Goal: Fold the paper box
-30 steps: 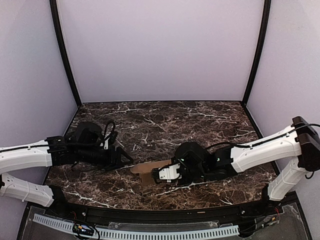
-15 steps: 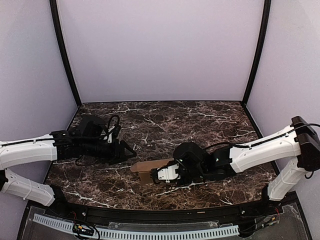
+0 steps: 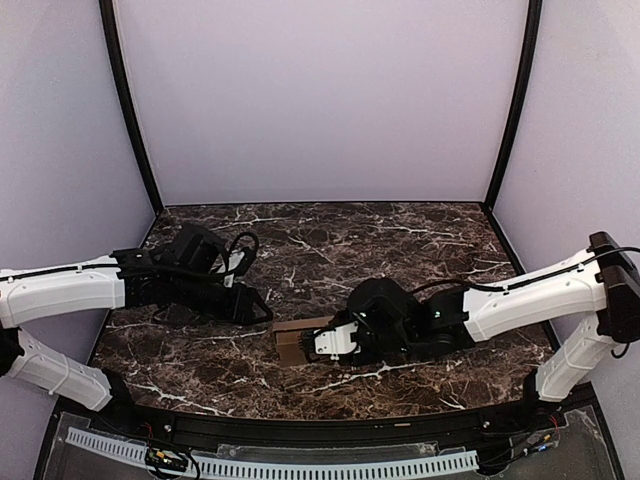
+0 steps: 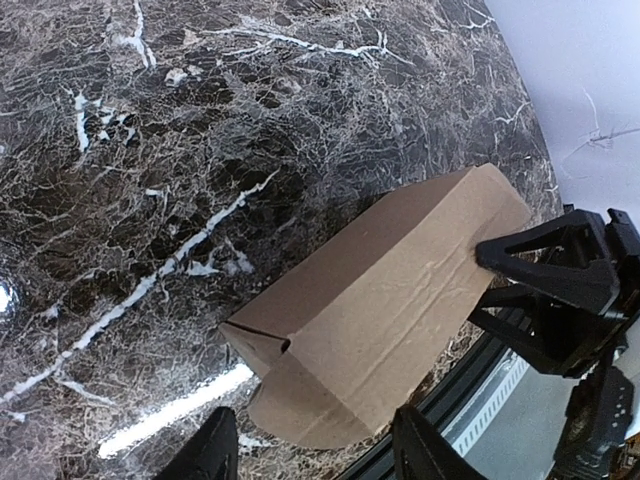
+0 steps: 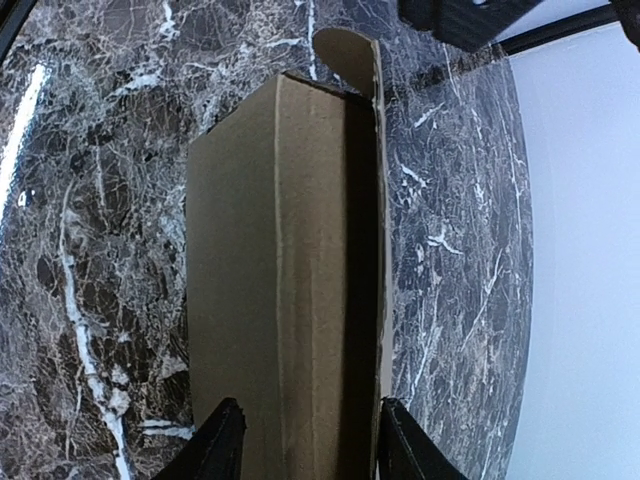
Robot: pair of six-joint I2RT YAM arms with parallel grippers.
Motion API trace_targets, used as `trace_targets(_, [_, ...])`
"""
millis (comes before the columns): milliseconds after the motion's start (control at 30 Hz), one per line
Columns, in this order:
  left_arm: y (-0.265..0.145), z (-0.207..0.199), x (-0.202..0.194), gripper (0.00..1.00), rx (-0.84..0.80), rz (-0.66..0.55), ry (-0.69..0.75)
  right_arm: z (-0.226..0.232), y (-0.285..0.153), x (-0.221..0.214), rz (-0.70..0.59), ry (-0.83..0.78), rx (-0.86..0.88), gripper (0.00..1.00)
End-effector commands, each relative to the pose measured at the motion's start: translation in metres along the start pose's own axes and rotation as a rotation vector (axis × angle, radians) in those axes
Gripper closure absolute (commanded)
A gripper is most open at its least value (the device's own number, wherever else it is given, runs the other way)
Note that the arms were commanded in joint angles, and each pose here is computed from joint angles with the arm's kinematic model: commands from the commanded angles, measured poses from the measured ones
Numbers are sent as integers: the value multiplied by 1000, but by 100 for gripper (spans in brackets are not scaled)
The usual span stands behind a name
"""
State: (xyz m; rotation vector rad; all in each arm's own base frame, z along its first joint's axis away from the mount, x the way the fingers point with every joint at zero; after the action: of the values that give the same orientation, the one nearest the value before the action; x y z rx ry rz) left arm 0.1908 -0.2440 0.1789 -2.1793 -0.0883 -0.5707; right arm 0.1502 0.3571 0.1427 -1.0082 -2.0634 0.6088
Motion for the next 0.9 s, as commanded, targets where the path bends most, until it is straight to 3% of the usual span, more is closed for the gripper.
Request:
trace_targets(0, [-7,4,-2,47,39,11,69,-28,-22,13,-56,62,-74,54])
trace_targets(267, [-12,1,1,48,18,-22,72,-62,-58,5,-105,193,-182,49])
trace_targets(467, [-16,-8,3,48,-47,-47,98,-82,-85,-22,-126,440,-256,43])
trace_targets(667, [-18,-12,-10,48,-93,26,124,-73,-89,-53,-110,712,-226,41])
trace_targets(867, [-24,-10,-26,49,-85,148,147,-46,-91,-62,-125,832,-88,42])
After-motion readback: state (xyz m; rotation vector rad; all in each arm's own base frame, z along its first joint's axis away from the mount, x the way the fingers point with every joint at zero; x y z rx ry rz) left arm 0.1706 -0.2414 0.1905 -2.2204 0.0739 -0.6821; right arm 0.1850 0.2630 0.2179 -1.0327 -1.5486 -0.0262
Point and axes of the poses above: each gripper's point midway between its finger pads, its own y axis out along the fingers, its own z axis along the line the jaws close on, x = y × z, the point moved 5 cm from there along -y, back along the fingers, and after that the axes turned 1 degree about y, right-handed, at the moved point
